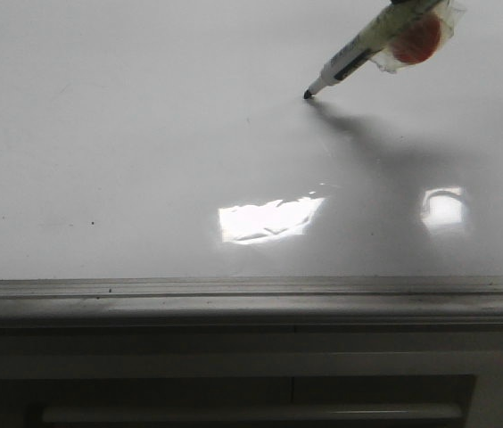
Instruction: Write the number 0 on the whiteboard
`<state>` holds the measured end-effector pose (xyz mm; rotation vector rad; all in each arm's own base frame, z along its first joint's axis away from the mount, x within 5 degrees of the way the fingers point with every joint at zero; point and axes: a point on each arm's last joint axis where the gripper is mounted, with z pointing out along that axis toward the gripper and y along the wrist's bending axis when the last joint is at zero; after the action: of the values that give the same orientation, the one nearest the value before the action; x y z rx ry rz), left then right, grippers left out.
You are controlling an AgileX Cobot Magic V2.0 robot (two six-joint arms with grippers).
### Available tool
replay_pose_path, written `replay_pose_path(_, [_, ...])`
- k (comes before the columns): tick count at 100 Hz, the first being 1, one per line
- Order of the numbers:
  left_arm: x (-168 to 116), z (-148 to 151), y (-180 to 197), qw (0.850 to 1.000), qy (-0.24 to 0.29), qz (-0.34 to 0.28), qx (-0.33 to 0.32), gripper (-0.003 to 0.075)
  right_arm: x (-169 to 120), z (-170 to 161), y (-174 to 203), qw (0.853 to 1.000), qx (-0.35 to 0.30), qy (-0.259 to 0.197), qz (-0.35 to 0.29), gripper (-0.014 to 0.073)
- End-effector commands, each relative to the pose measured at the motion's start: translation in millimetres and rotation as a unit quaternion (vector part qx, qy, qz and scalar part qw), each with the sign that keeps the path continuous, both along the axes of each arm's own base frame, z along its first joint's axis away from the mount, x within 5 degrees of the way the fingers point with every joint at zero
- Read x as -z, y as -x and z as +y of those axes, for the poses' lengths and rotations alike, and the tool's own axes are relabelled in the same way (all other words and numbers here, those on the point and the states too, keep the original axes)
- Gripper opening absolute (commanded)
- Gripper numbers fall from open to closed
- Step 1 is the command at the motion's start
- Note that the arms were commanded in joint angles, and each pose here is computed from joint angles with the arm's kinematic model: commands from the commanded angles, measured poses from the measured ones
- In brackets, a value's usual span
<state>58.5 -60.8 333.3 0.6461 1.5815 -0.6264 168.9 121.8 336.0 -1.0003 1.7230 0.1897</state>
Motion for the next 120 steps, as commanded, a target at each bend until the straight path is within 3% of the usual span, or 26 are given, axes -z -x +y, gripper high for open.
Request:
replay_pose_path(1, [-16, 0, 0, 0.999, 0.044, -0.028, -0.001, -0.002, -18, 0, -6, 0.999, 0.011, -0.027, -0.047, -0.0046])
replay_pose_path(39, [-16, 0, 0, 0.999, 0.044, -0.028, -0.001, -0.002, 0, 17, -4, 1.0, -0.028, 0.009, 0.006, -0.0046])
replay_pose_path(66, [-16, 0, 0, 0.999, 0.044, -0.028, -0.001, -0.002, 14, 15, 4, 0.993, -0.052, 0.082, 0.063, -0.0046])
replay_pose_path(91, [-16, 0, 0, 0.999, 0.044, -0.028, -0.001, -0.002, 23, 3, 6, 0.985, -0.008, 0.132, 0.112, -0.0046])
replay_pose_path(120, [-16, 0, 0, 0.999, 0.044, -0.028, -0.001, -0.002, 15, -17, 5, 0.979, 0.077, 0.161, 0.095, -0.0046])
